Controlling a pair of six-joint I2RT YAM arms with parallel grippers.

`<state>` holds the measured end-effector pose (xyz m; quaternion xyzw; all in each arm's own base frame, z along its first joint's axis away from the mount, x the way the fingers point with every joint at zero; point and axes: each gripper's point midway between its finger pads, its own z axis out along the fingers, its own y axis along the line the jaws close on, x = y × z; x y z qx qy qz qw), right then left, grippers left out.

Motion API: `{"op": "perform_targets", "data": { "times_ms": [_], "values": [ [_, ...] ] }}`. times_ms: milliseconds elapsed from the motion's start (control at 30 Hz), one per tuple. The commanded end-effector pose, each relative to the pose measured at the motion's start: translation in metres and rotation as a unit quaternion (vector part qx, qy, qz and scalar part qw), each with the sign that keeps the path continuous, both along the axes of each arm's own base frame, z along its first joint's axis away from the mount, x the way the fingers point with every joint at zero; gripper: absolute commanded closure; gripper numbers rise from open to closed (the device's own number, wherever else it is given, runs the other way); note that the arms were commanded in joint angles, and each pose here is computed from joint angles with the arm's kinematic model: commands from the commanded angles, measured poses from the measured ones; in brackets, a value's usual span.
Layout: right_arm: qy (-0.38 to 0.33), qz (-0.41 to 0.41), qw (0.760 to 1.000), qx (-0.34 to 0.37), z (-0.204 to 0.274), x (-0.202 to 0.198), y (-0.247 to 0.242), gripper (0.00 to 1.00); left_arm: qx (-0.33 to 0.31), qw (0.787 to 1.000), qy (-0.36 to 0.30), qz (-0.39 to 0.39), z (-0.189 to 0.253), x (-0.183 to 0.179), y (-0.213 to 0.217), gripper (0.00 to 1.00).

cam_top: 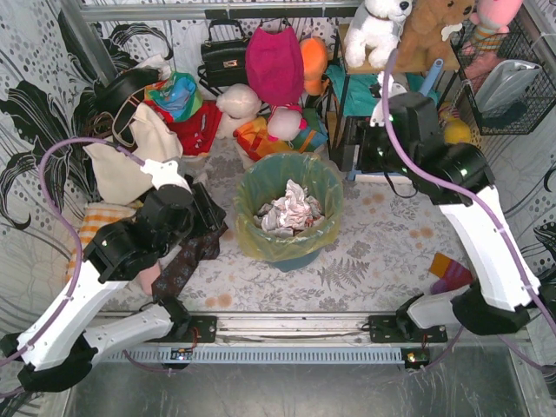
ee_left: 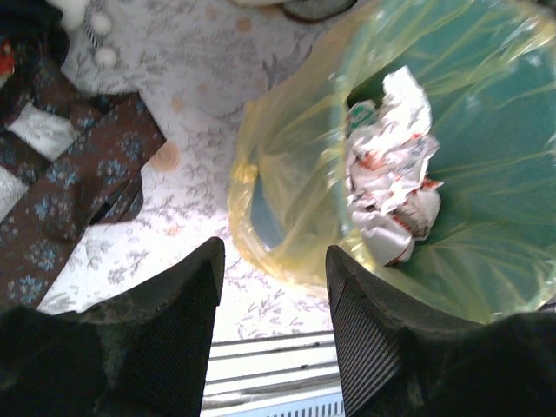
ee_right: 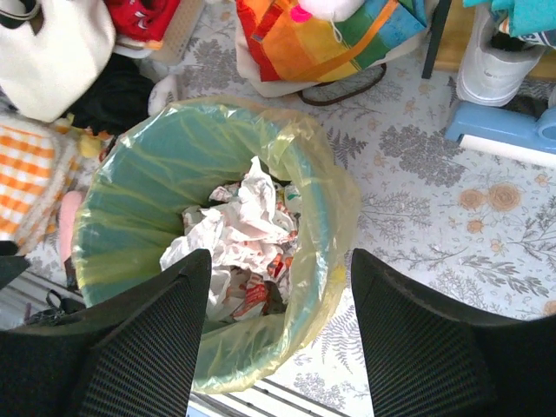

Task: Tie the trash bag

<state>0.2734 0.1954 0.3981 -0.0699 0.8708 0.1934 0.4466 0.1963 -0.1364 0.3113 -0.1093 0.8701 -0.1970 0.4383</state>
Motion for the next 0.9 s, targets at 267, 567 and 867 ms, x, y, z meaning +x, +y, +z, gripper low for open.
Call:
{"op": "perform_targets", "data": {
  "times_ms": [267, 567, 867],
  "values": [
    [-0.027, -0.004, 0.998, 0.065, -0.002, -0.028, -0.011, 0.33, -0.076, 0.995, 0.067, -0.015, -0.081, -0.011, -0.029, 0.40],
    [-0.026, -0.022, 0.998, 0.053, -0.005, -0.042, -0.030, 0.33, -0.070, 0.996, 0.061, -0.010, -0.123, 0.012, -0.035, 0.39],
    [-0.020, -0.032, 0.998, 0.055, -0.010, -0.046, -0.035, 0.33, -0.069, 0.995, 0.066, -0.009, -0.145, 0.033, -0.021, 0.39]
  ]
}}
